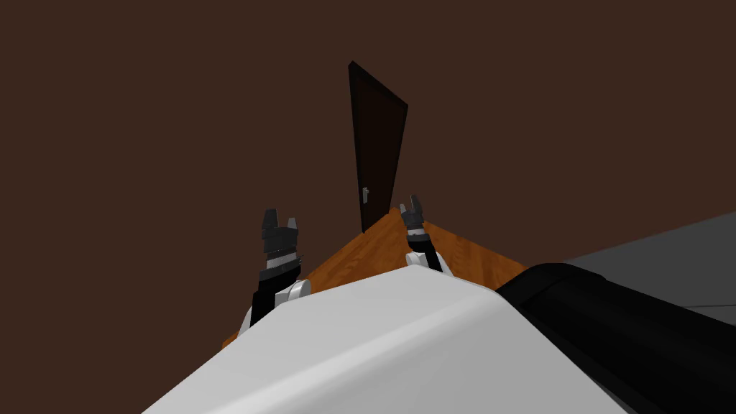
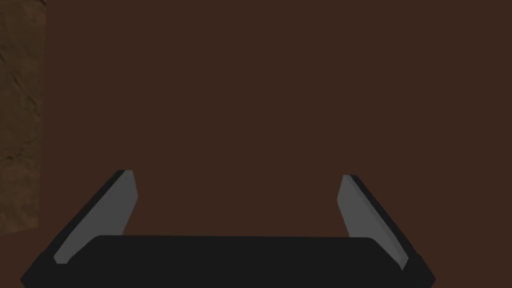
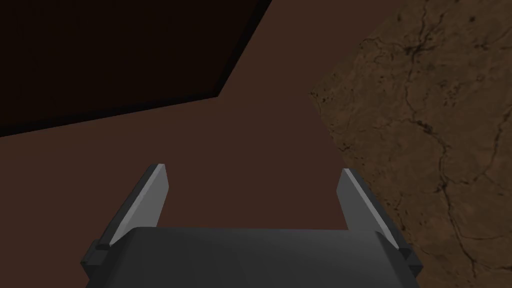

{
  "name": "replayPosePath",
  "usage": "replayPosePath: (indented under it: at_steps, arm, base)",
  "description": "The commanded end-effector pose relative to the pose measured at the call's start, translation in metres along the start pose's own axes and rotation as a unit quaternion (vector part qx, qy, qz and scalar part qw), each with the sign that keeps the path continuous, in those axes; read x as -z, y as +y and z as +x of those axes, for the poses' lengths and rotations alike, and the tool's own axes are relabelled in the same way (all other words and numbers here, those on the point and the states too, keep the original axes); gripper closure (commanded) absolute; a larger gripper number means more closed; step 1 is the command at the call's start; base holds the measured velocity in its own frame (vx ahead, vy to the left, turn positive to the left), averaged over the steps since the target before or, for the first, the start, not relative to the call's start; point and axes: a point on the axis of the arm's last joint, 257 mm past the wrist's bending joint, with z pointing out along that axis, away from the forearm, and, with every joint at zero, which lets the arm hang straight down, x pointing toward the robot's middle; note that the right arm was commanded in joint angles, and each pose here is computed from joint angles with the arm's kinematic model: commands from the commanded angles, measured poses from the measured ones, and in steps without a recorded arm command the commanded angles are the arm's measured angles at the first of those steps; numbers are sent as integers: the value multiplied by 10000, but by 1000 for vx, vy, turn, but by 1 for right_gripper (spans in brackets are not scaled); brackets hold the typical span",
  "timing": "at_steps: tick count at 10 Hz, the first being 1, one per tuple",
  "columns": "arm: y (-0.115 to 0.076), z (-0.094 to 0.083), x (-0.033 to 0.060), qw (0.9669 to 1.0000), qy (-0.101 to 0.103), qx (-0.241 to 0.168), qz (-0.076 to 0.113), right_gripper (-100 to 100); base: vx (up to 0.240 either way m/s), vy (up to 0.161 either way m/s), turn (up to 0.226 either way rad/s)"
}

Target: Pull the door open

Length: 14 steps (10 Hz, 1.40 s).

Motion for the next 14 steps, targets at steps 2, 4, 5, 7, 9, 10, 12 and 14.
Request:
replayPosePath:
  at_steps: [2,4,5,7,9,10,12,14]
  arm:
    - [-157,48,11,9993,128,335,117,-100]
    - [-323,95,26,9970,265,689,234,-100]
    - [-373,109,31,9960,308,795,268,-100]
    - [-534,151,51,9918,448,1141,372,-100]
    - [-656,181,69,9875,558,1402,447,-100]
    - [-718,195,78,9850,615,1535,483,-100]
    - [-847,223,100,9791,737,1812,556,-100]
    - [-982,251,125,9718,868,2102,626,-100]
  base:
    - [140,-33,70]
    - [148,-49,78]
    - [134,-53,61]
    - [175,-64,75]
    - [93,-50,61]
    - [83,-53,57]
    - [79,-53,61]
    - [99,-45,70]
